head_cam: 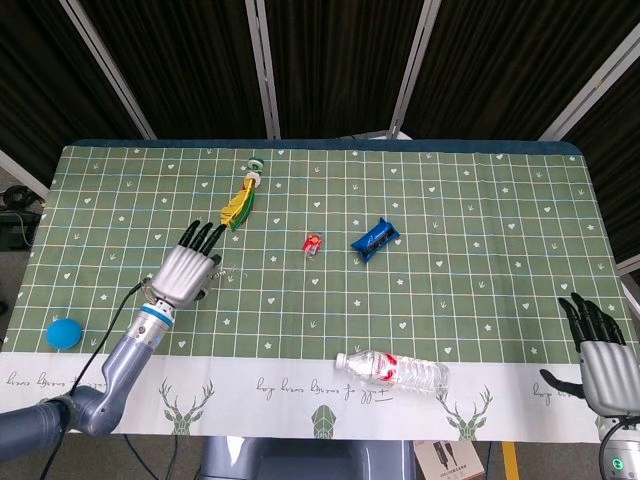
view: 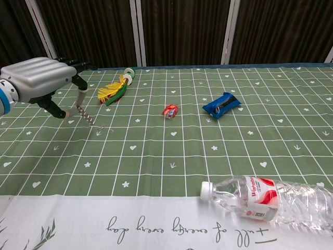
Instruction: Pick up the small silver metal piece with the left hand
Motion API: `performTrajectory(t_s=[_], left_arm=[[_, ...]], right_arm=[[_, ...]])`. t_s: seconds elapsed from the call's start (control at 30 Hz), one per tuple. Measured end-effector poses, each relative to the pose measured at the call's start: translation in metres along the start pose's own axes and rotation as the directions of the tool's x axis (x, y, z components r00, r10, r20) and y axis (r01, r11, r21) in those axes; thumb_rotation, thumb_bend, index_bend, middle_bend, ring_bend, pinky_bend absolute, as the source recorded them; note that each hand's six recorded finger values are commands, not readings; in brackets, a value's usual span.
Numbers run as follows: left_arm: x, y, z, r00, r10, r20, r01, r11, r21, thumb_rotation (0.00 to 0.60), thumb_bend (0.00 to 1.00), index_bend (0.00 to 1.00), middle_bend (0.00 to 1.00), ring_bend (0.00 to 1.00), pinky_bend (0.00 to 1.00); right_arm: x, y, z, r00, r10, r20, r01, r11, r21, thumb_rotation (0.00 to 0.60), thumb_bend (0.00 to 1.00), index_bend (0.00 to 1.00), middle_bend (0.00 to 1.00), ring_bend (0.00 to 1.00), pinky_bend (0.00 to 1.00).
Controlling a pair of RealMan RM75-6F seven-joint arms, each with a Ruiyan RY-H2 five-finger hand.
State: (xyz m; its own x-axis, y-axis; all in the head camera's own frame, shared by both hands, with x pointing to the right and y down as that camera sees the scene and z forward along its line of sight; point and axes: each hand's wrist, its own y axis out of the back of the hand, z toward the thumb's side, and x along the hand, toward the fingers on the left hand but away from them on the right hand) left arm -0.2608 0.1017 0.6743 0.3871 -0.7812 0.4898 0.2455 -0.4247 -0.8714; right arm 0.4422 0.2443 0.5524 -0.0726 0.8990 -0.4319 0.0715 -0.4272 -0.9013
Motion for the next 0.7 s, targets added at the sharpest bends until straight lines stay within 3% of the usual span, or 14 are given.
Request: performTrajectory(t_s=[0.7], left_arm=[[0.014,-0.007,0.009,1.000,-0.026,-0.002,0.026,1.000,0.012,0.600,0.37,0.61,0.00,0.00,0.00]], right_arm=[[-0.001,0.000,0.000,1.000,0.004,0.002,-0.004,1.000,-0.007,0.600,0.06,0.07,0.00,0.00,0.12]])
